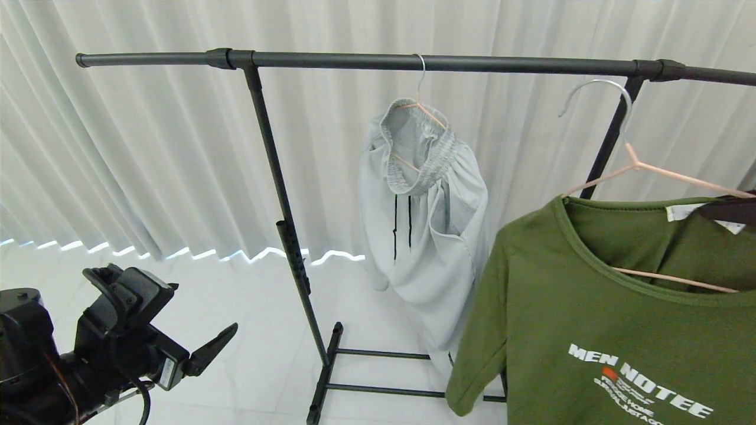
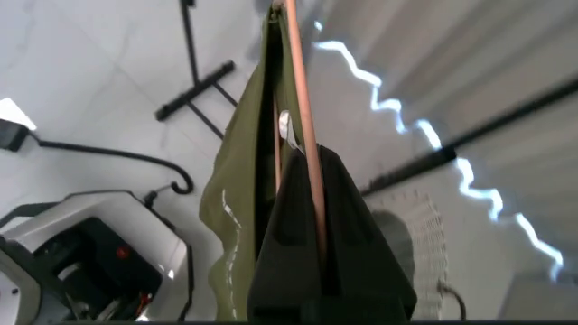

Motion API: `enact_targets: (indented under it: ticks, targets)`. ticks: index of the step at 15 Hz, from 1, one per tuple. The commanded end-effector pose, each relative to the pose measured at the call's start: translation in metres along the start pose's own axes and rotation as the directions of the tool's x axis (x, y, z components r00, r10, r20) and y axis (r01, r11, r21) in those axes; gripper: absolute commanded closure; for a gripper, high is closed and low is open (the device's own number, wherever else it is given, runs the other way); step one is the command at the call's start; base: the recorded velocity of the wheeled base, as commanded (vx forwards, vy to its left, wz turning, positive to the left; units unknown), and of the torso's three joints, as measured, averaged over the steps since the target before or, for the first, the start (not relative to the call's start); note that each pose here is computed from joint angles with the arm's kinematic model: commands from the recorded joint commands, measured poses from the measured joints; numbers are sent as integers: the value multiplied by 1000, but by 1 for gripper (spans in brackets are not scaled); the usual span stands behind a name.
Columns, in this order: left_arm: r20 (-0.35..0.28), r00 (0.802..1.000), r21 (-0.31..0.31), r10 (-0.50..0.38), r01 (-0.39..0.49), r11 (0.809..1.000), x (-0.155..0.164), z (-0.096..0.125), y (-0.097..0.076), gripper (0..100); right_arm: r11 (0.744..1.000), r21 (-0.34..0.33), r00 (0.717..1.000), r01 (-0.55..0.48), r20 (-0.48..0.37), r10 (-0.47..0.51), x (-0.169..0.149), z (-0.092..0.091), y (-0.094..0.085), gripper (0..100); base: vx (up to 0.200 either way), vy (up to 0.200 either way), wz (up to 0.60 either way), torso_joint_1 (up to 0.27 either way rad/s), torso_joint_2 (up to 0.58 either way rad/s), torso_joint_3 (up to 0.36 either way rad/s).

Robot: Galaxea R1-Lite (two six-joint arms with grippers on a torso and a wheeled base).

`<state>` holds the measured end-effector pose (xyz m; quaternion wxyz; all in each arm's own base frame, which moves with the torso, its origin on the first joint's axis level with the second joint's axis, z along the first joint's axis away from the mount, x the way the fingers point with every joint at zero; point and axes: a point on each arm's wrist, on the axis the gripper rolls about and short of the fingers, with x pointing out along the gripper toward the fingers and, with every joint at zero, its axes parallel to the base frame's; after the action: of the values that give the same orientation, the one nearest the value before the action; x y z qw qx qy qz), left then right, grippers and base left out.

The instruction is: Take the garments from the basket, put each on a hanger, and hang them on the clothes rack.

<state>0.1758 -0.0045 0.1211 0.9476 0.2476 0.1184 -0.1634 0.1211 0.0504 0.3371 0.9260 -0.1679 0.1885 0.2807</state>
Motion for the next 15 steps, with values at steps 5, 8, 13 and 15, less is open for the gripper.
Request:
enact_targets:
  ticks: [5,8,13,15]
  targets:
    - [-1,1000,10,3,-3,1000,1,0,1,0,981,68,984,180,4,-181,-23,-10,-16,100,0,0,0,0,0,0]
    - [9,1000,16,-3,3,1000,1,2,0,0,976,67,973,209,82,-214,-14,1,-25,100,0,0,0,0,0,0]
    - [25,999,13,-22,22,1000,-1,5,-5,0,968,94,951,231,189,-245,6,17,-39,100,80,0,0,1,0,0]
    - [31,999,17,-32,31,999,-1,6,-6,0,969,95,951,230,190,-244,9,18,-40,100,200,0,0,-12,5,10]
